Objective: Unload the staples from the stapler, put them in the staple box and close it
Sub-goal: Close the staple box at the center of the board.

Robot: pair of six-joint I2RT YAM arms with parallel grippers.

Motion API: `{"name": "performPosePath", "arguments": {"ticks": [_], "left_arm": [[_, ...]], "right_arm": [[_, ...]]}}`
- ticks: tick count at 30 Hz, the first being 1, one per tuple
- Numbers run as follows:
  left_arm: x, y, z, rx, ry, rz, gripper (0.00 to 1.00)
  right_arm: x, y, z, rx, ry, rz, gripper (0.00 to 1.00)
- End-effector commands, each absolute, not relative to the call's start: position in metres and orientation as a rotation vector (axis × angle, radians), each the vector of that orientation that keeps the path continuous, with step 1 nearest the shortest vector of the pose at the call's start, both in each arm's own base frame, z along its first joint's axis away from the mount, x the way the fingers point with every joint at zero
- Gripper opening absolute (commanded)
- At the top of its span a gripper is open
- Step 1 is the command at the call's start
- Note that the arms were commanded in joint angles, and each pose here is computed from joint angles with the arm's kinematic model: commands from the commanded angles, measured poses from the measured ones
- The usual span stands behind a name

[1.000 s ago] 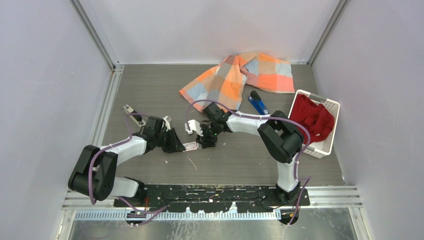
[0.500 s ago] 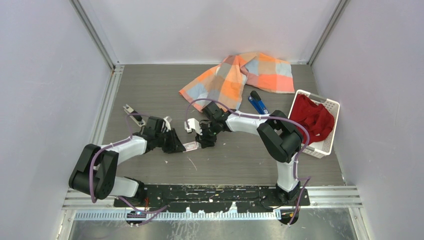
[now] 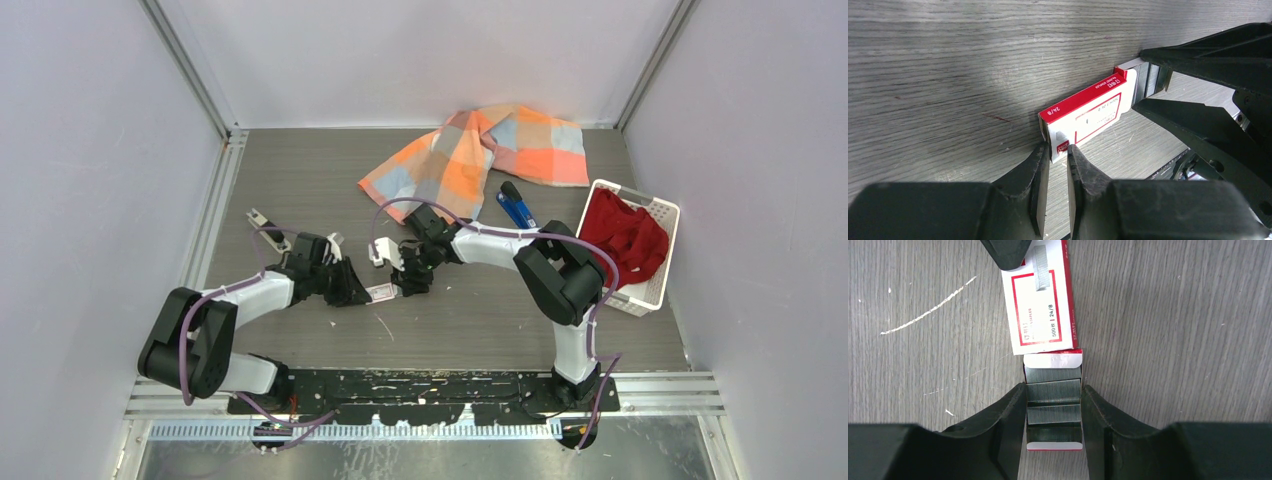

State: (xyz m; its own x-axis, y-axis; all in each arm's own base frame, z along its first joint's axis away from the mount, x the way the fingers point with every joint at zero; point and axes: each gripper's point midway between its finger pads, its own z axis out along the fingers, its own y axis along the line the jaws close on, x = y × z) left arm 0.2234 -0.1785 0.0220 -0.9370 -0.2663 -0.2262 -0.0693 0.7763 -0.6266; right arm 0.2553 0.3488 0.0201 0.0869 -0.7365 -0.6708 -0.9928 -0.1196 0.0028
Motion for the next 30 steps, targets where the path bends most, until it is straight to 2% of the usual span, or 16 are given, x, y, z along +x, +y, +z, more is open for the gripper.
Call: {"name": "performPosePath", "arguments": {"ticks": [1,10,18,26,30], "left_arm": [[0.236,-0.184,0.033,-0.239,2.619,-0.962,0.21],[0.239,-0.185,0.034,-0.256,2.607,-0.960,0.20],[0.238,-0.183,0.033,-0.253,2.628,-0.943,0.22],[0.238,-0.183,0.035,-0.241,2.635,-0.941,0.23],[0.238,-0.183,0.035,-0.237,2.638,-0.942,0.23]], "right_arm": [[0.241,0.347,0.012,-1.973,1.686,0.737,0.39],[0.238,0.349,0.010,-1.998,1.663,0.689,0.39],[0.239,0.343,0.010,-2.032,1.626,0.654,0.44],[0.239,0.344,0.003,-2.035,1.652,0.657,0.59],[0.239,0.345,0.000,-2.034,1.668,0.670,0.61]]}}
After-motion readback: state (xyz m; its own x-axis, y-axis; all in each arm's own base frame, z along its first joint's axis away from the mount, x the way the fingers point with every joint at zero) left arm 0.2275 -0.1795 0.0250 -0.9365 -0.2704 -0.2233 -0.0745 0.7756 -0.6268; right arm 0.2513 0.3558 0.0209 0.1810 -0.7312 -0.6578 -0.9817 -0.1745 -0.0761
